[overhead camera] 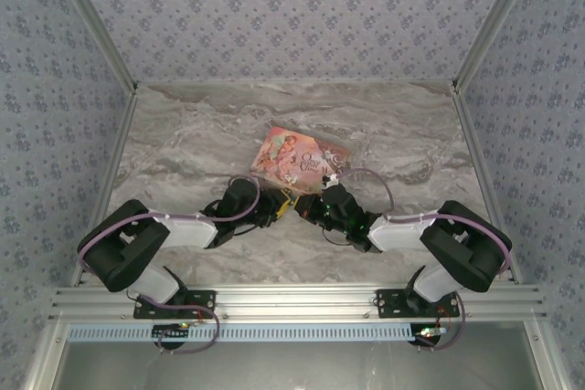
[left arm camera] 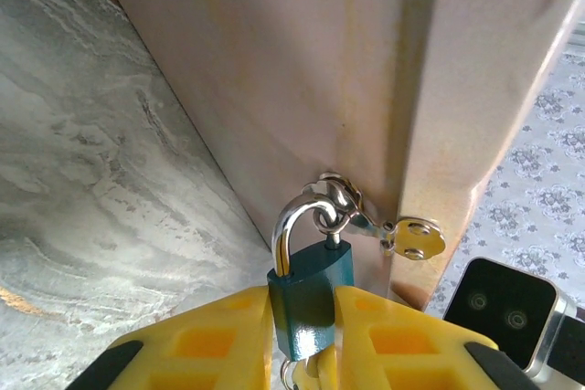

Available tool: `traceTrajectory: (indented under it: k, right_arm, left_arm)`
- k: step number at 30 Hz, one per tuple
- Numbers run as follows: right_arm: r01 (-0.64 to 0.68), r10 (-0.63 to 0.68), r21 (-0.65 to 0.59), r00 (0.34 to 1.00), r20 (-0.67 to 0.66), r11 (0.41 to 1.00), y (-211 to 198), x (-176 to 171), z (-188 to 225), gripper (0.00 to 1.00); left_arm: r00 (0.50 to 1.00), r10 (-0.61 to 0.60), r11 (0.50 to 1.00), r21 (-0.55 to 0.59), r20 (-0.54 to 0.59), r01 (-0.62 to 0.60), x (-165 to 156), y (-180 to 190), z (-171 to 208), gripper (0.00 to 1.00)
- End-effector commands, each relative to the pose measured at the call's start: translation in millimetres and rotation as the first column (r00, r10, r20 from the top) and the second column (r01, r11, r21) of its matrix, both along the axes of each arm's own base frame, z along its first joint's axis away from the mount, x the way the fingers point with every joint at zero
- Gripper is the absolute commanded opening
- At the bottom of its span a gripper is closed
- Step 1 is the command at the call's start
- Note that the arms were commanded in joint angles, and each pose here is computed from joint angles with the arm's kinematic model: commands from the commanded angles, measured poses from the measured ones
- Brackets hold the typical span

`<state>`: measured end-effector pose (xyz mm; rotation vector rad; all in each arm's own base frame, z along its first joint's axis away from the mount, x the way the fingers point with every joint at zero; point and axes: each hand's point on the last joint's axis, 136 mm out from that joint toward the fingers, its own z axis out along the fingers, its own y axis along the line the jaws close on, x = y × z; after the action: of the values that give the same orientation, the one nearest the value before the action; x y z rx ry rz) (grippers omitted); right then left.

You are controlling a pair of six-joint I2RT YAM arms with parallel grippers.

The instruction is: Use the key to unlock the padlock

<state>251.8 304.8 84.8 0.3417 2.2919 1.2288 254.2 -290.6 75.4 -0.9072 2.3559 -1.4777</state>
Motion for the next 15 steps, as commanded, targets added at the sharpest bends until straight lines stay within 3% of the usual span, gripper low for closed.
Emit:
traceTrajectory:
  k: [1,8,15]
  right_arm:
    - [0.007,-0.011,0.109,0.999,0.035,0.994,13.5,4.1,28.2,0.0]
    - [0.033,-0.037,0.147,0.999,0.02,0.989,14.8,5.2,33.0,0.0]
    - [0.035,-0.038,0.155,0.999,0.017,0.987,15.7,3.1,34.5,0.0]
  left_arm:
    - [1.0,0.014,1.0,-0.01,0.013,-0.014,3.4,-3.7,1.3,0.24]
    - [1.0,0.012,1.0,-0.029,0.01,-0.012,3.5,-8.6,4.1,0.32]
    - [1.0,0.021,0.999,-0.031,0.013,-0.021,6.1,-9.1,4.4,0.19]
